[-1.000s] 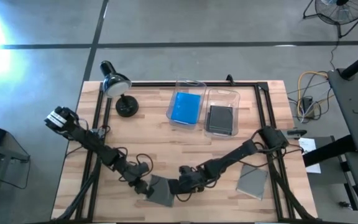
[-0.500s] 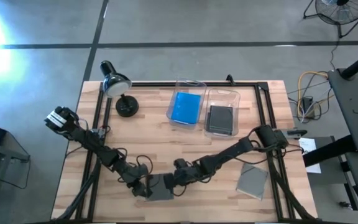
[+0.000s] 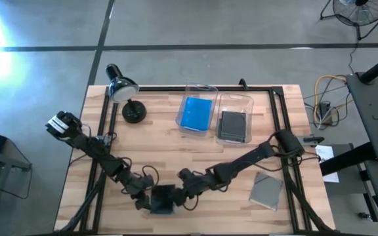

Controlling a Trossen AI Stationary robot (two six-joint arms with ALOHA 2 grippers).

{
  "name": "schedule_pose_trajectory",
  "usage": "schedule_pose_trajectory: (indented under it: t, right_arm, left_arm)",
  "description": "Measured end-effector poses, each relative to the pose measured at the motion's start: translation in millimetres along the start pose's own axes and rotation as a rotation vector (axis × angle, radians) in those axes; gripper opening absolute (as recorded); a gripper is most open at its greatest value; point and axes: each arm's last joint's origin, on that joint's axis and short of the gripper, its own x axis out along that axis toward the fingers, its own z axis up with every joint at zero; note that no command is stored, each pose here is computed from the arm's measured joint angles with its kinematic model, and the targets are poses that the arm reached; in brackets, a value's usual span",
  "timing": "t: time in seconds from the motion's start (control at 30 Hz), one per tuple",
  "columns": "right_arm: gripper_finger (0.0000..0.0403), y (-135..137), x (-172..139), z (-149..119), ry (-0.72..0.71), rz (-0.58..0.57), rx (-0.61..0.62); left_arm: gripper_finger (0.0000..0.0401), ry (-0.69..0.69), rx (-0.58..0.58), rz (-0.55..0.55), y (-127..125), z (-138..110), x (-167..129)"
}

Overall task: Pick & place jewel cases by type
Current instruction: Put the black CD case into the right transparent bin

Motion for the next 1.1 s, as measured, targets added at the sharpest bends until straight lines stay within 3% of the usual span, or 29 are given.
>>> schedule_pose_trajectory:
  t: [0.07, 0.27, 0.5, 0.63, 0.73, 1.0, 1.1]
  right_arm:
    - [0.0226, 10, -4, -1, -0.021, 0.049, -0.044]
    - [0.0226, -2, 8, -9, -0.079, -0.01, -0.087]
    - [0.0226, 1, 12, -2, -0.084, 0.002, -0.02]
    - [0.0218, 4, 11, -4, -0.07, 0.024, 0.088]
    - [0.0186, -2, 12, -4, -0.067, 0.003, 0.12]
    - [0.0045, -3, 13, -5, -0.025, 0.011, 0.146]
    - [0.0016, -3, 13, -3, 0.008, 0.013, 0.134]
  left_arm:
    - [0.0213, -0.003, 0.012, 0.01, 0, -3, 0]
    - [0.0213, -0.032, 0.009, 0.019, 0, -6, 1]
    - [0.0213, -0.038, 0.005, 0.014, -3, -6, 1]
    - [0.0213, -0.042, 0.006, 0.015, -2, -6, 1]
    - [0.0213, -0.056, 0.007, 0.016, -2, -6, 1]
    - [0.0213, -0.095, 0.01, 0.007, -5, -4, 1]
    - [0.0213, -0.097, 0.005, -0.015, -11, -3, -1]
